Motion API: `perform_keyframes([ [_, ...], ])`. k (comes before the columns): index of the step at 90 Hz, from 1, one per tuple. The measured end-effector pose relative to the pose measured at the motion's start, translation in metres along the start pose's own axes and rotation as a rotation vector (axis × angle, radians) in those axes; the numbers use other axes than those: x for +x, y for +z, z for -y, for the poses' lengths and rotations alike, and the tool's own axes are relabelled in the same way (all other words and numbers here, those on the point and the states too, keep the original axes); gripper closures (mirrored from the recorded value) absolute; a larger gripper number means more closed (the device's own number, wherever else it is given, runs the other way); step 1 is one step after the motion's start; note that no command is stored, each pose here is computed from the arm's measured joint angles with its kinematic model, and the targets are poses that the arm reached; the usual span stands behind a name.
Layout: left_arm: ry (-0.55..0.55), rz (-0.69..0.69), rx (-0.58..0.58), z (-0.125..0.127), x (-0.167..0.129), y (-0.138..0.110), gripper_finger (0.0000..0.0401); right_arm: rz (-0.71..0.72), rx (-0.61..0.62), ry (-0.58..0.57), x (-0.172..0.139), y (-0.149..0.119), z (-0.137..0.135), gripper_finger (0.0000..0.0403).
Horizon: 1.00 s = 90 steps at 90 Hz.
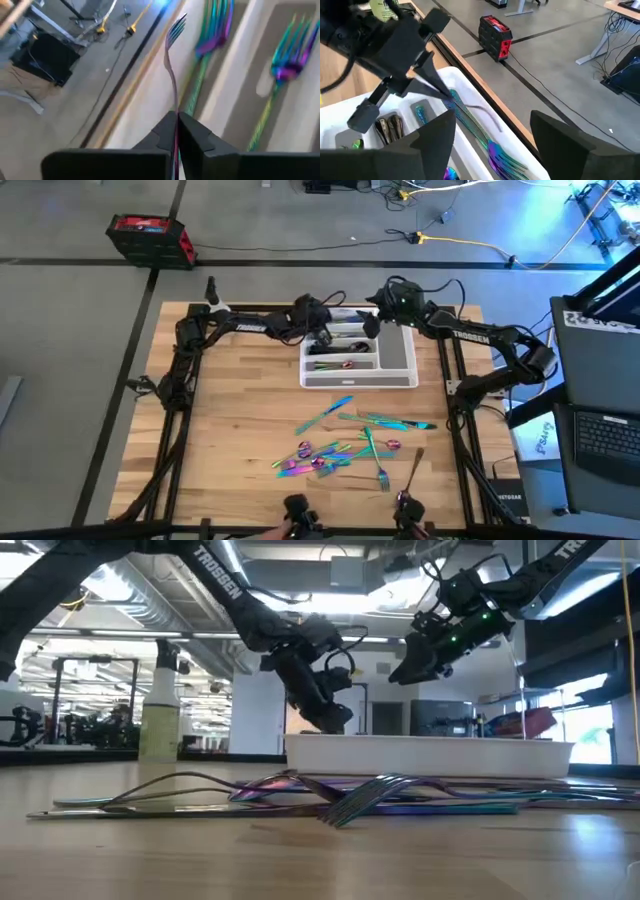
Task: Sort silverware
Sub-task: Put the blue fork on the white silverware tray
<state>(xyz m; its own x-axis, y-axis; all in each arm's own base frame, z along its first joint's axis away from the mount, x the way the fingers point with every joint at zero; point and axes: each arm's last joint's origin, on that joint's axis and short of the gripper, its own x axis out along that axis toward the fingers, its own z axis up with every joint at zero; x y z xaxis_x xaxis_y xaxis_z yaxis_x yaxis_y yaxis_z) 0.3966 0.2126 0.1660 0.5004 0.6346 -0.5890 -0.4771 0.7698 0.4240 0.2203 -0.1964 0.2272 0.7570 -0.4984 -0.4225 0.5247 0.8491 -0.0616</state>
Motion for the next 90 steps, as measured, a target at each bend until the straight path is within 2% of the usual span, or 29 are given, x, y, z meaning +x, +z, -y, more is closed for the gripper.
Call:
perform_keyframes([
  [23,-0.011,0.085,0.063,-0.010,-0.005,0.025,0.0401,-0.007,-0.019,-0.026,0.000,0.000,0.001,0.0162],
  [35,-0.157,0.150,0.134,-0.018,-0.005,0.032,0.0401,0.001,-0.017,-0.059,-0.006,0.010,0.011,0.0162],
  [49,-0.260,0.142,0.164,-0.035,-0.002,0.030,0.0401,0.003,0.011,-0.111,-0.014,0.030,0.033,0.0162],
  [71,-0.435,0.126,0.017,-0.066,0.012,0.009,0.0401,0.034,0.033,-0.152,-0.021,0.039,0.053,0.0162],
  [83,-0.577,0.140,-0.119,-0.072,0.028,-0.005,0.0401,0.036,0.032,-0.152,-0.021,0.040,0.053,0.0162],
  [90,-0.618,0.126,-0.166,-0.073,0.036,-0.008,0.0401,0.038,0.031,-0.151,-0.021,0.040,0.053,0.0162],
])
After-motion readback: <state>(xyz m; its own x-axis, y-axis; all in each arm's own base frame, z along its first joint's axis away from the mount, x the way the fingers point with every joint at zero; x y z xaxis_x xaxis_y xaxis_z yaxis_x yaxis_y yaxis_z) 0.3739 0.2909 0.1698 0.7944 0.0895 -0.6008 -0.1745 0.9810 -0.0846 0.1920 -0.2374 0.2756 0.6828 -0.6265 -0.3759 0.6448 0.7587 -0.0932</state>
